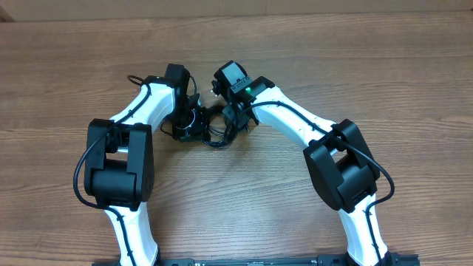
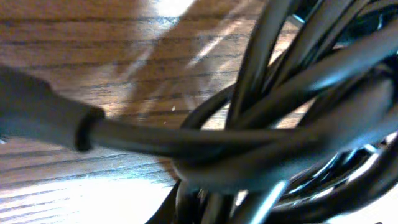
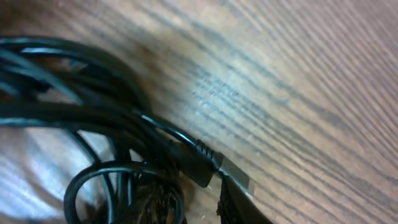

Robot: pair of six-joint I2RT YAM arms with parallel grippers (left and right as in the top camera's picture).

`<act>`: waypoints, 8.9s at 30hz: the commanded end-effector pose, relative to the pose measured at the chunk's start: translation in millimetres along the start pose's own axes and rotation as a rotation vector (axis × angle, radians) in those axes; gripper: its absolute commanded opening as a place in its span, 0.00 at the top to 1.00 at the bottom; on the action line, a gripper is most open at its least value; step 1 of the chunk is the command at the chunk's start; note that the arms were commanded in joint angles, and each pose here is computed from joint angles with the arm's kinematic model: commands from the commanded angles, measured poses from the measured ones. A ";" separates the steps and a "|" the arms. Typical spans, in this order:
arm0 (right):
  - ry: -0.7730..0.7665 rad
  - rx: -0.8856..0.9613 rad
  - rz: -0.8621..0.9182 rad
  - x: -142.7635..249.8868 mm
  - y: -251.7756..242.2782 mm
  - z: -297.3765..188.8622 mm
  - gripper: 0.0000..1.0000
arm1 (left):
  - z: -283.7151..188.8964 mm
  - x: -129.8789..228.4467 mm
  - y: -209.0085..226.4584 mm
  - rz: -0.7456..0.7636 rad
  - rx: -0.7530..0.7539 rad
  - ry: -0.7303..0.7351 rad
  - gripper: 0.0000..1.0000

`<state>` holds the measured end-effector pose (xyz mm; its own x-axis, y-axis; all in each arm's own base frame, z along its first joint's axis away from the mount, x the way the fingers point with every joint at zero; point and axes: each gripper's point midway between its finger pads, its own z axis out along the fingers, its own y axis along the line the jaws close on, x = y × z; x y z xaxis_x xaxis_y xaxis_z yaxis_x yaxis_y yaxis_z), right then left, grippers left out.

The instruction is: Untangle cables

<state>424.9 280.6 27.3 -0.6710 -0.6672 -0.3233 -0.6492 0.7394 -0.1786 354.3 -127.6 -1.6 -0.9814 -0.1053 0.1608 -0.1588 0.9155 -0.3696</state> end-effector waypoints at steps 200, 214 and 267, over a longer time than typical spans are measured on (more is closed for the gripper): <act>0.326 0.009 0.889 121.1 -115.6 -6.6 0.57 | -13.1 -9.8 -43.6 0.411 0.481 -0.017 0.96; 0.171 -0.688 0.834 64.0 -63.9 -42.0 0.50 | -62.6 14.5 -83.5 0.556 0.896 -0.077 0.96; 0.041 -0.746 0.650 51.0 -64.3 -46.2 0.79 | -0.6 -46.0 -58.1 0.508 0.375 -0.165 0.96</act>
<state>409.5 189.4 49.6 -0.9759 -0.1926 -0.1029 -0.2138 0.7477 0.6287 409.4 -178.0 24.3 -0.8962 0.2808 -0.3435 0.4429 0.6116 -0.6555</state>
